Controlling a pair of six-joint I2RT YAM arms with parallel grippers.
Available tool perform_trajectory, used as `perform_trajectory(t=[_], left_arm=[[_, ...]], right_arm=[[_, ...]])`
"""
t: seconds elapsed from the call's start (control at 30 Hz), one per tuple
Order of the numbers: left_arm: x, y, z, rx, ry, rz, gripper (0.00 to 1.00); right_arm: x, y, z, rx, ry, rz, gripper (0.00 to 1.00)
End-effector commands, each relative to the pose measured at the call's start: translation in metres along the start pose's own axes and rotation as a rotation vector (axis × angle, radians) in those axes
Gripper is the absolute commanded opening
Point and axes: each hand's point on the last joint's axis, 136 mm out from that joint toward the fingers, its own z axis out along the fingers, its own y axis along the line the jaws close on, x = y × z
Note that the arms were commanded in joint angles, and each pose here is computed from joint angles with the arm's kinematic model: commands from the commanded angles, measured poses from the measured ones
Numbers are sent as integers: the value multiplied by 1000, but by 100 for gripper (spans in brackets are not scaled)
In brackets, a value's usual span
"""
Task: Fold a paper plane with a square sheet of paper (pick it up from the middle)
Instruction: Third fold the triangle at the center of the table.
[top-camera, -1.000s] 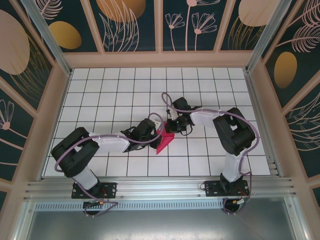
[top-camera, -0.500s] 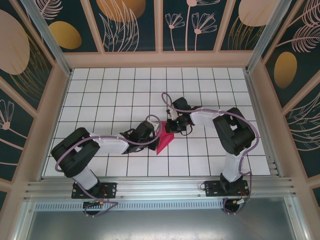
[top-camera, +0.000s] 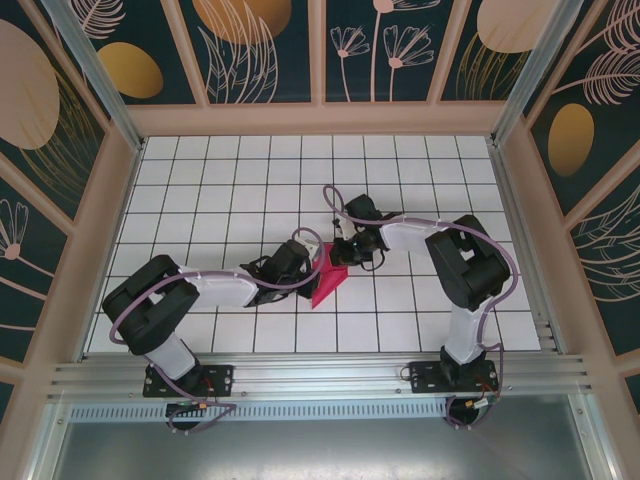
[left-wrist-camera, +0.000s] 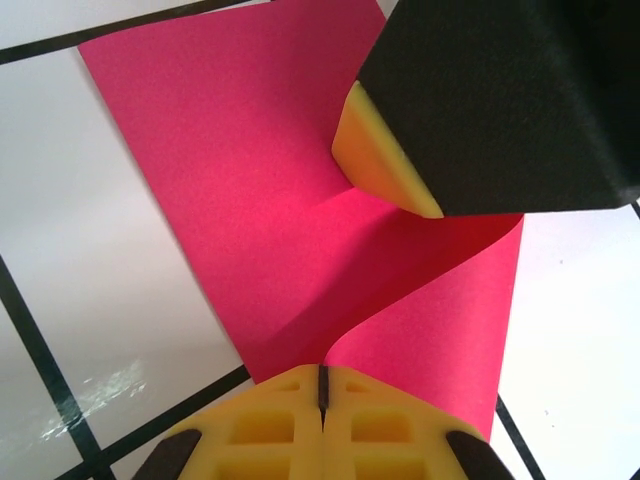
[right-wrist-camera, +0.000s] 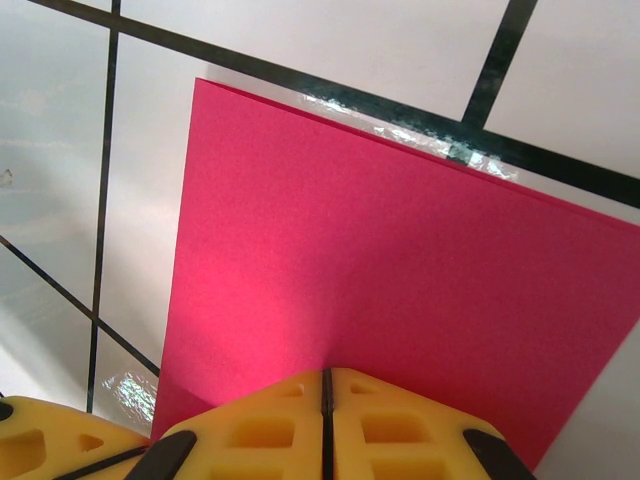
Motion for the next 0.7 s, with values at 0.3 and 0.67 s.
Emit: perform_trajectory(t=[0.3,0.67], left_arm=[[-2,6,3,-23,-4,-1,0],[10,9,5,-22,20,-24,0]], right_arm=[[12,-7,10,36,57,4,10],[-19,12,-18,-1,-64,8,17]])
